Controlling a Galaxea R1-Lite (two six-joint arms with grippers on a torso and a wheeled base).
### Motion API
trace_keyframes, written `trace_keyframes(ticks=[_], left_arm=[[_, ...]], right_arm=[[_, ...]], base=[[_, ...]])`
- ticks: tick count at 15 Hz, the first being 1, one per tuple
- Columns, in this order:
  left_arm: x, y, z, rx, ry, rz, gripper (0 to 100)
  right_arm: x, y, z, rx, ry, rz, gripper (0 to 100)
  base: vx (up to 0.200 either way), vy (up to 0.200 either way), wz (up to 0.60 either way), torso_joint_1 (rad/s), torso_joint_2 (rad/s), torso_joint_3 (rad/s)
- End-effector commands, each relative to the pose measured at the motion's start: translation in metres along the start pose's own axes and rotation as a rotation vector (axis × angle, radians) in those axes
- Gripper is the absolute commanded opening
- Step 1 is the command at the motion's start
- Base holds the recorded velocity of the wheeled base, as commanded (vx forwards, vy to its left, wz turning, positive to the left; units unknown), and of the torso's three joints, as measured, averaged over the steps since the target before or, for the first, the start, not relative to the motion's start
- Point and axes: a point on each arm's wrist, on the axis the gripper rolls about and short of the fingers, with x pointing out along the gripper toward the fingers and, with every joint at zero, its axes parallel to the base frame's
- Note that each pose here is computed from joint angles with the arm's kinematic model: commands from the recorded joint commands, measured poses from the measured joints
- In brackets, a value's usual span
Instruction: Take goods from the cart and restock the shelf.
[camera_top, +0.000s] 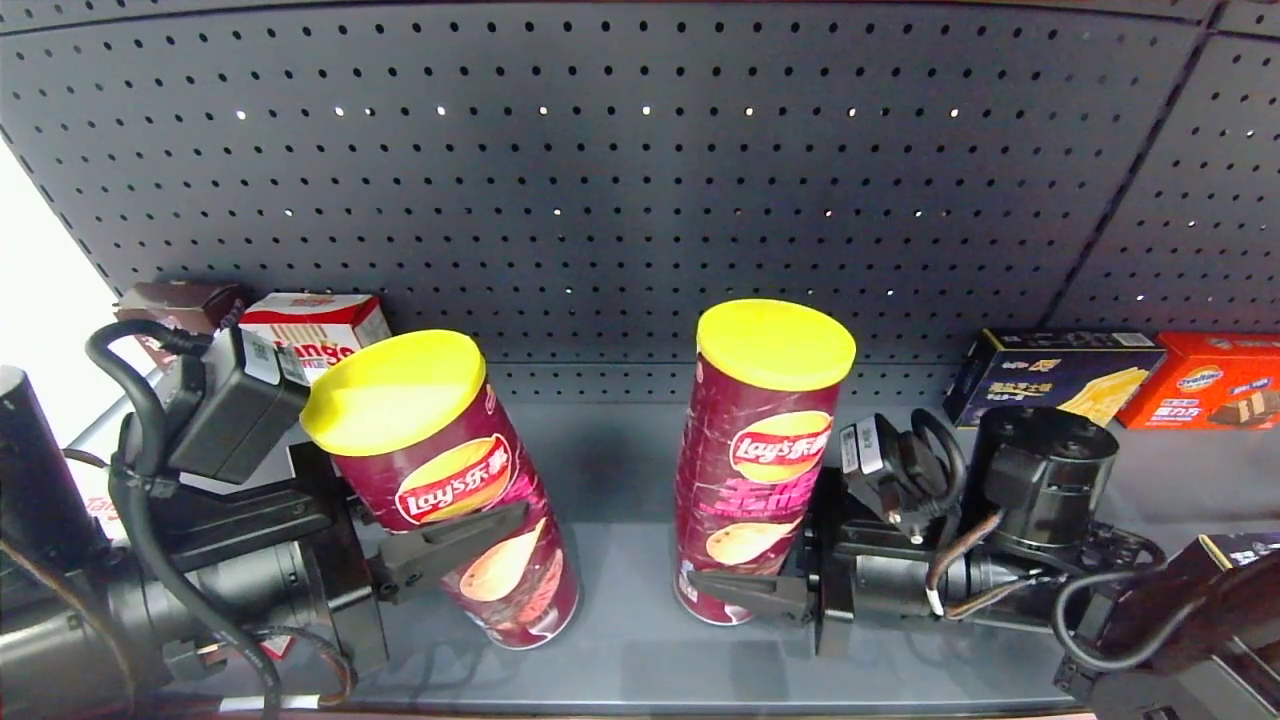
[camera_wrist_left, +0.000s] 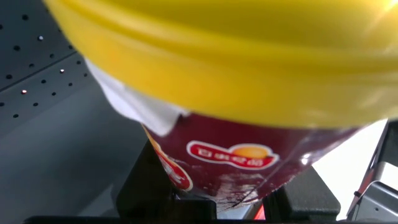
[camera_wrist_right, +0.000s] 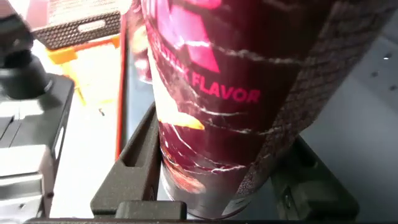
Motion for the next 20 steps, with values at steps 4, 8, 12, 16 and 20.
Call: trace_keyframes(ticks=[4,8,12,16,20], left_arm=[[0.0,0.0,0.0,-0.001,0.002,0.002,0],[-0.001,0.002,-0.002,-0.008,0.008,0.014,0],[-0.001,0.002,-0.003,-0.008,0.008,0.014,0],[-0.001,0.002,-0.003,-0.008,0.008,0.014,0],[-0.002,0.002,-0.003,-0.009,0.009,0.014,0]], right_arm=[[0.002,0.003,-0.026,0.021,0.042,0.015,0],[-0.001,0.0,-0.03,0.011,0.056,0.002,0],[-0.008,-0.005,-0.033,-0.012,0.069,-0.019,0],[-0.007,-0.001,-0.03,-0.018,0.061,-0.009,0],[-0.01,0.015,-0.031,-0.006,0.076,0.03,0]], base=[[0.0,0.0,0.0,0.0,0.0,0.0],[0.0,0.0,0.0,0.0,0.0,0.0],[0.0,0.0,0.0,0.0,0.0,0.0],[0.0,0.0,0.0,0.0,0.0,0.0],[0.0,0.0,0.0,0.0,0.0,0.0]])
